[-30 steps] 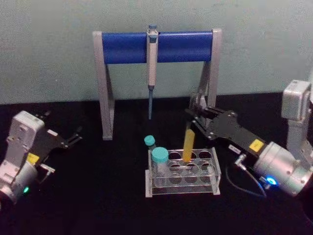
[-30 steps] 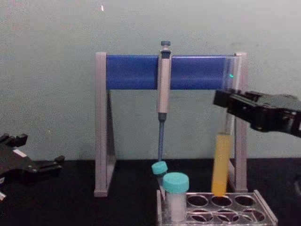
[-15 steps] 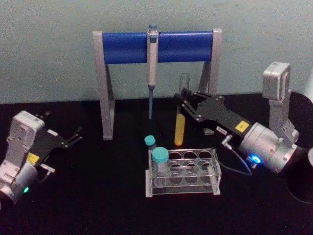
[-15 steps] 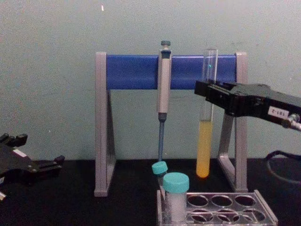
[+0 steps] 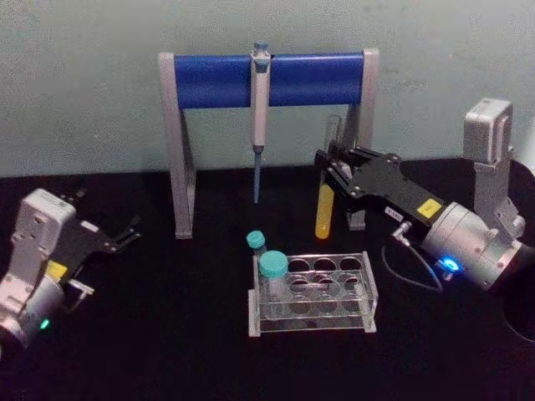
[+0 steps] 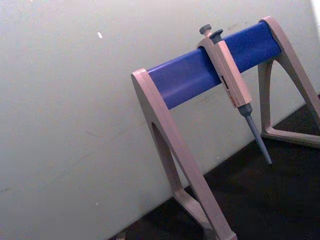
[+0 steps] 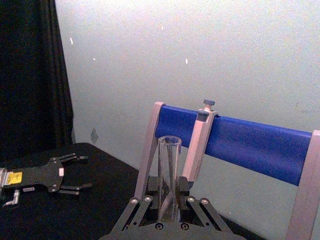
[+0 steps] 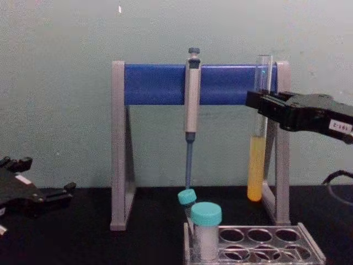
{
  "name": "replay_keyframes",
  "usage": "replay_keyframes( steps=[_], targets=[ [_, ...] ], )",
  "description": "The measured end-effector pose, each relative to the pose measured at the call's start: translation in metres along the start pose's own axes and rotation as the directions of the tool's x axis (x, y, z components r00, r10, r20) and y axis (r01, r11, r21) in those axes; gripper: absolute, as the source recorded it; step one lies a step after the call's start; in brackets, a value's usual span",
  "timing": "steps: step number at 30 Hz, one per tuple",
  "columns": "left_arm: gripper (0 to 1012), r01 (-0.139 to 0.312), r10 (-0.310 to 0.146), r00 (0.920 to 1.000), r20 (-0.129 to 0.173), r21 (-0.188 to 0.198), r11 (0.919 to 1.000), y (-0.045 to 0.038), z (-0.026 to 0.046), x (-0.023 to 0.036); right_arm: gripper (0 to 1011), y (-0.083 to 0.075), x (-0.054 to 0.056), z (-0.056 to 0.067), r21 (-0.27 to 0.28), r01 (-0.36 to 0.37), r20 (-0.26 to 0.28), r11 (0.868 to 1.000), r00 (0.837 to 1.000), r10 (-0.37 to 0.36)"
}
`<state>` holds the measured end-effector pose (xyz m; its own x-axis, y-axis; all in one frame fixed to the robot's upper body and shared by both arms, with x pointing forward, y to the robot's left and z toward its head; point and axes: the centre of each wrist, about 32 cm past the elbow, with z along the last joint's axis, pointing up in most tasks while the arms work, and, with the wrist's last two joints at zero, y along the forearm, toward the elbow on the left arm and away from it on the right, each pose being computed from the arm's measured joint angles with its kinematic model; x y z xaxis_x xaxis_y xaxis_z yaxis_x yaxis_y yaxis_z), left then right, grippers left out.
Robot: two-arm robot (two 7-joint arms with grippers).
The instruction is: Pick up the test tube from the test tube rack, shake it, then place it back into the test tube rack.
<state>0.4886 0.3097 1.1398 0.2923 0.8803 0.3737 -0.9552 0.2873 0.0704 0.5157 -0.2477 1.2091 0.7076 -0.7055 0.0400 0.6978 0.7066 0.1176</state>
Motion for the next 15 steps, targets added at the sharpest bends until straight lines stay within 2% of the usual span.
replay_keyframes(
  steps=[15],
  targets=[
    [1001, 0.000, 0.000, 1.0000, 0.000, 0.000, 1.0000, 0.0000, 0.0000, 0.0000, 228, -0.0015, 0.0002, -0.0002, 0.007, 0.006, -0.003, 1.000, 1.000, -0.006]
  ],
)
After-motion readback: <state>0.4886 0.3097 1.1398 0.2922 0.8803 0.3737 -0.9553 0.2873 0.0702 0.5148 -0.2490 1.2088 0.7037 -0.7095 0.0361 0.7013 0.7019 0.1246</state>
